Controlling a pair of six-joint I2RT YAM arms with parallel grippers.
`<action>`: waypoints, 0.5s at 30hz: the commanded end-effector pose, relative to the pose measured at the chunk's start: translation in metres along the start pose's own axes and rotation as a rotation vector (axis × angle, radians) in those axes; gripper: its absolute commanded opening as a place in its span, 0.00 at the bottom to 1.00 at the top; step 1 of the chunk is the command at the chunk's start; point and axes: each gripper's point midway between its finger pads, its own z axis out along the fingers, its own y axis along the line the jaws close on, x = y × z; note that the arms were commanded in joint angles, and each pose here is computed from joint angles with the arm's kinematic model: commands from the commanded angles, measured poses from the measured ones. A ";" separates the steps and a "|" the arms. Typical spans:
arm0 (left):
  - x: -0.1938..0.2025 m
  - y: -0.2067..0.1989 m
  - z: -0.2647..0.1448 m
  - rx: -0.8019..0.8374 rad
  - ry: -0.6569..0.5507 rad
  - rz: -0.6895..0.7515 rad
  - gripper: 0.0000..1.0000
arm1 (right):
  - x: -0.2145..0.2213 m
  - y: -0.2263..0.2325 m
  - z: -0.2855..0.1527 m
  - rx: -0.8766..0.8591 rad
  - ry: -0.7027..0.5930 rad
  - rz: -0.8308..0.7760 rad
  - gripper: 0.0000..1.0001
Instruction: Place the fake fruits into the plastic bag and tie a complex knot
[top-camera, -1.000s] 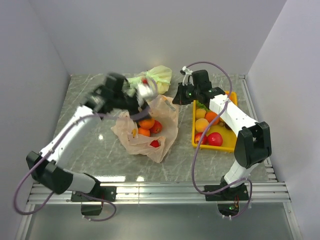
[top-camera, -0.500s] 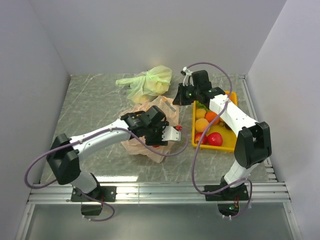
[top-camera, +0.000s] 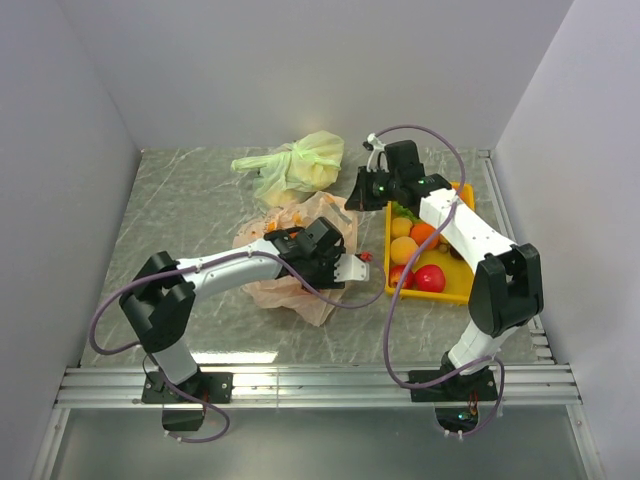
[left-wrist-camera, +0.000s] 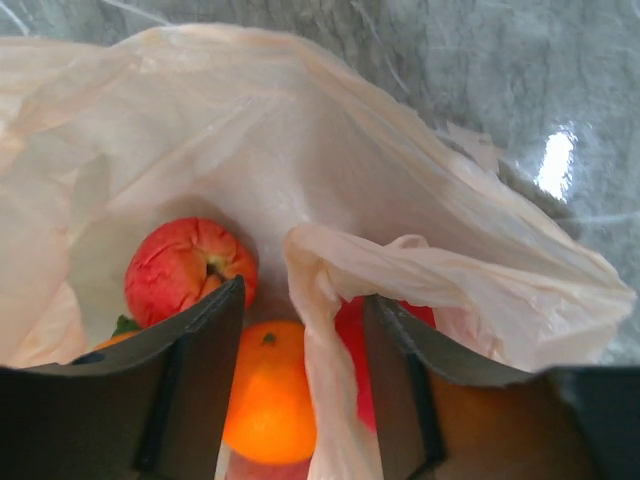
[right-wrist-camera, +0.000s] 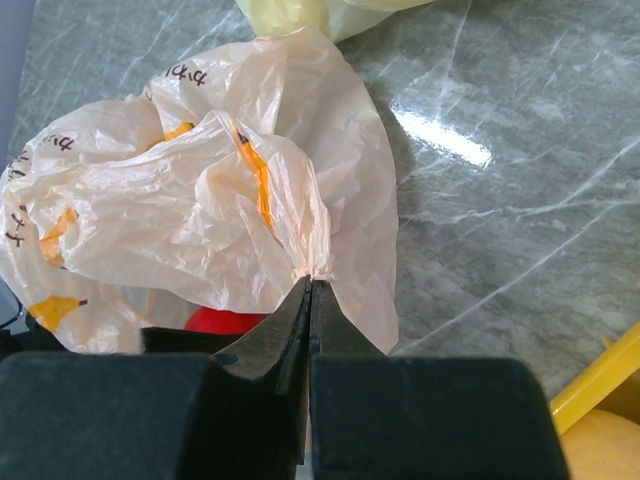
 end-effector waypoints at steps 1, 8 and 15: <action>-0.005 0.001 0.008 -0.019 -0.034 -0.026 0.54 | -0.019 0.011 -0.022 -0.033 -0.067 0.000 0.00; -0.005 0.004 -0.003 -0.046 -0.047 -0.075 0.28 | -0.026 0.009 -0.033 -0.031 -0.098 0.006 0.00; -0.063 0.079 -0.135 -0.160 -0.431 -0.373 0.01 | -0.061 0.034 -0.076 -0.114 -0.213 -0.017 0.00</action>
